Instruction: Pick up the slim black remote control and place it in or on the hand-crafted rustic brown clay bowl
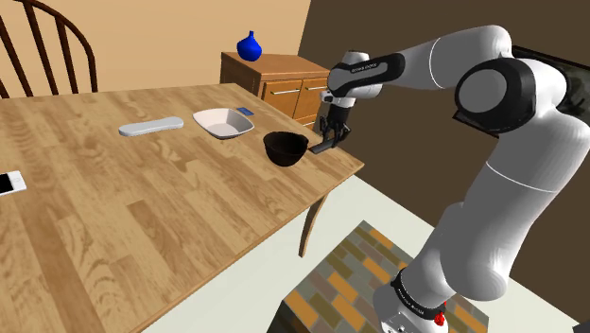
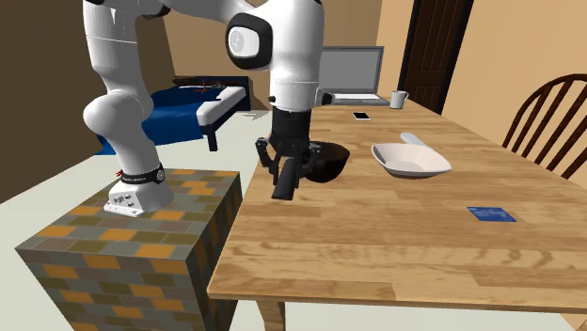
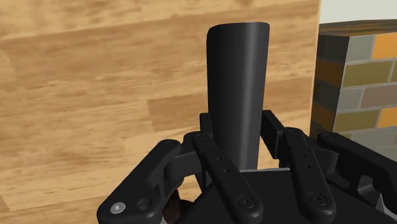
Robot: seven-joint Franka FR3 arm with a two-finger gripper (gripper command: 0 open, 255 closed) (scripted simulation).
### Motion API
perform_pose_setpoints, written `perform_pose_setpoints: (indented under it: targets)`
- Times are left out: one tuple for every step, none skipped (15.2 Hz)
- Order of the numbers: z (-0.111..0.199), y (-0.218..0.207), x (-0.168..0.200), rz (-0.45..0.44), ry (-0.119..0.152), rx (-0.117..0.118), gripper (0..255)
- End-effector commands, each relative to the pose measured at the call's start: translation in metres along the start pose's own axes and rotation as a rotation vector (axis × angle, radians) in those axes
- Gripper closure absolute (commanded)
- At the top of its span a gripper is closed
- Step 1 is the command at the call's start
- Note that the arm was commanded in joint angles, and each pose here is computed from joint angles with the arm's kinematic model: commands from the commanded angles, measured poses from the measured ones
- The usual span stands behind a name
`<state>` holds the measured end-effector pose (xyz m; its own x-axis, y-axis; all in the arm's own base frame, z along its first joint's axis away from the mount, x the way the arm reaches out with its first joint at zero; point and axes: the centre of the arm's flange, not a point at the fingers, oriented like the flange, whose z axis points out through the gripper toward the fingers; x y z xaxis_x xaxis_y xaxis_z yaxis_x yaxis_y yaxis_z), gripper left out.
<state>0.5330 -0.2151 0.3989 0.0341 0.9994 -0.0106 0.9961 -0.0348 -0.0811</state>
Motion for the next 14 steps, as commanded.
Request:
perform_pose_setpoints:
  targets:
    - [-0.011, -0.002, 0.0, 0.0, 0.0, 0.0, 255]
    - [-0.016, -0.002, 0.0, 0.0, 0.0, 0.0, 255]
    - [-0.021, -0.002, 0.0, 0.0, 0.0, 0.0, 255]
    - [-0.027, -0.003, 0.0, 0.0, 0.0, 0.0, 255]
    - [-0.032, -0.003, 0.0, 0.0, 0.0, 0.0, 255]
    - [-0.037, -0.004, 0.0, 0.0, 0.0, 0.0, 255]
    - [-0.042, -0.004, 0.0, 0.0, 0.0, 0.0, 255]
    - [-0.048, -0.005, 0.0, 0.0, 0.0, 0.0, 255]
    - [-0.053, -0.005, -0.001, 0.0, 0.0, 0.0, 255]
    - [-0.058, -0.005, -0.001, 0.0, 0.0, 0.0, 255]
    - [-0.063, -0.006, -0.001, 0.0, 0.0, 0.0, 255]
    - [-0.069, -0.006, -0.001, 0.0, 0.0, 0.0, 255]
    - [-0.074, -0.007, -0.001, 0.0, 0.0, 0.0, 255]
    - [-0.079, -0.007, -0.001, 0.0, 0.0, 0.0, 255]
